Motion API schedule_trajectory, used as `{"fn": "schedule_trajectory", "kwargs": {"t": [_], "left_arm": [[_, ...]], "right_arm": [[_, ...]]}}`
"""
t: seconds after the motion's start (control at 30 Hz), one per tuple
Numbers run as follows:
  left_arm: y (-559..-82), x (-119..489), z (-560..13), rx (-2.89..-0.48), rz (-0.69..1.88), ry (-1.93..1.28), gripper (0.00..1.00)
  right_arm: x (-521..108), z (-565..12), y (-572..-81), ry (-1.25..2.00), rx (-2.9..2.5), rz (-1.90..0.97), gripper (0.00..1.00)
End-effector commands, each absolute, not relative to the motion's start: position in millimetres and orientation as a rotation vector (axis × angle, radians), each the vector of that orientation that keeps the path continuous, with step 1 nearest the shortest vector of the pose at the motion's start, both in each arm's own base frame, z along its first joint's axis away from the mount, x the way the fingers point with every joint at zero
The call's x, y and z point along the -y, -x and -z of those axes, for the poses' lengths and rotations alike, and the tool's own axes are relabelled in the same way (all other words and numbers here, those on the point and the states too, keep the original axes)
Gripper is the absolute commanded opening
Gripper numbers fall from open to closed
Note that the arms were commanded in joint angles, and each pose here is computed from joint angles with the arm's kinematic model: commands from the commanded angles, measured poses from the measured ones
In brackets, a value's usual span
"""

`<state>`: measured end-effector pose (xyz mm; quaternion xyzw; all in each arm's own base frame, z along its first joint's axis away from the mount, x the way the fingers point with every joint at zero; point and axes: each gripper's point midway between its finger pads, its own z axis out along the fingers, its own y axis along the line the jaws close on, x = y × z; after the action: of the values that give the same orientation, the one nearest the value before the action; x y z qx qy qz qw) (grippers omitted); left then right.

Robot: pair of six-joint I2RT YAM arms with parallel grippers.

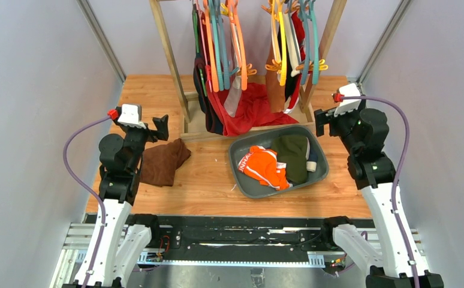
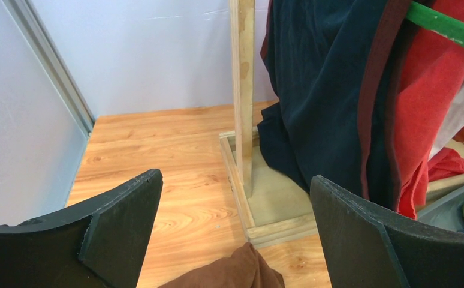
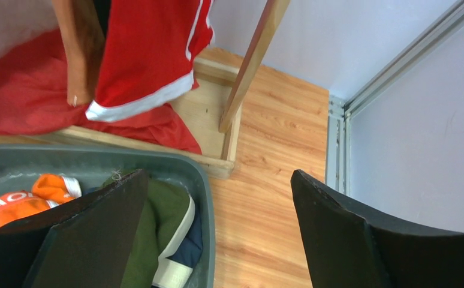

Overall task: Remove the underwear clipped to the hanger
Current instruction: Pick up the hanger from the clothesline.

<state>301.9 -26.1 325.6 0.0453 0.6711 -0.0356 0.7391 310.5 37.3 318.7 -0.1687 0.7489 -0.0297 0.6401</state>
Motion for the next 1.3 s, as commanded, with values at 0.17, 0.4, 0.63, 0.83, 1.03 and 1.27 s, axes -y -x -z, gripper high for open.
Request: {"fn": "schedule_trajectory", "kwargs": {"t": [0.17,0.4,0.63,0.83,1.03,1.27], "left_arm": [[-305.1,32.7,-335.6,-1.455,0.093,-0.161,0.98],[-308.7,34.3,-329.9,-1.473,0.096,-0.174,0.98],[-307.8,38.9,-328.5,-1.473,0.113,-0.199,0.98],[-306.0,41.1,-329.6,-1.467,0.122,-0.211,0.98],[-304.9,43.5,-330.6,-1.462,0.134,-0.22,0.98],[-304.1,44.3,-330.4,-1.46,0.135,-0.226,0.98]], "right_arm": [[-40.5,-399.5,-306.7,0.412,-1.606,0.061,0.89],[-47.6,-449.4,-321.8,0.393,-1.577,0.017,0.82],[-66.5,-487.1,-350.0,0.382,-1.572,-0.093,0.74],[-83.6,-496.1,-375.6,0.382,-1.589,-0.173,0.66],[-91.2,-495.2,-398.8,0.374,-1.609,-0.191,0.59],[-97.8,-487.6,-414.1,0.379,-1.638,-0.2,0.52]]}}
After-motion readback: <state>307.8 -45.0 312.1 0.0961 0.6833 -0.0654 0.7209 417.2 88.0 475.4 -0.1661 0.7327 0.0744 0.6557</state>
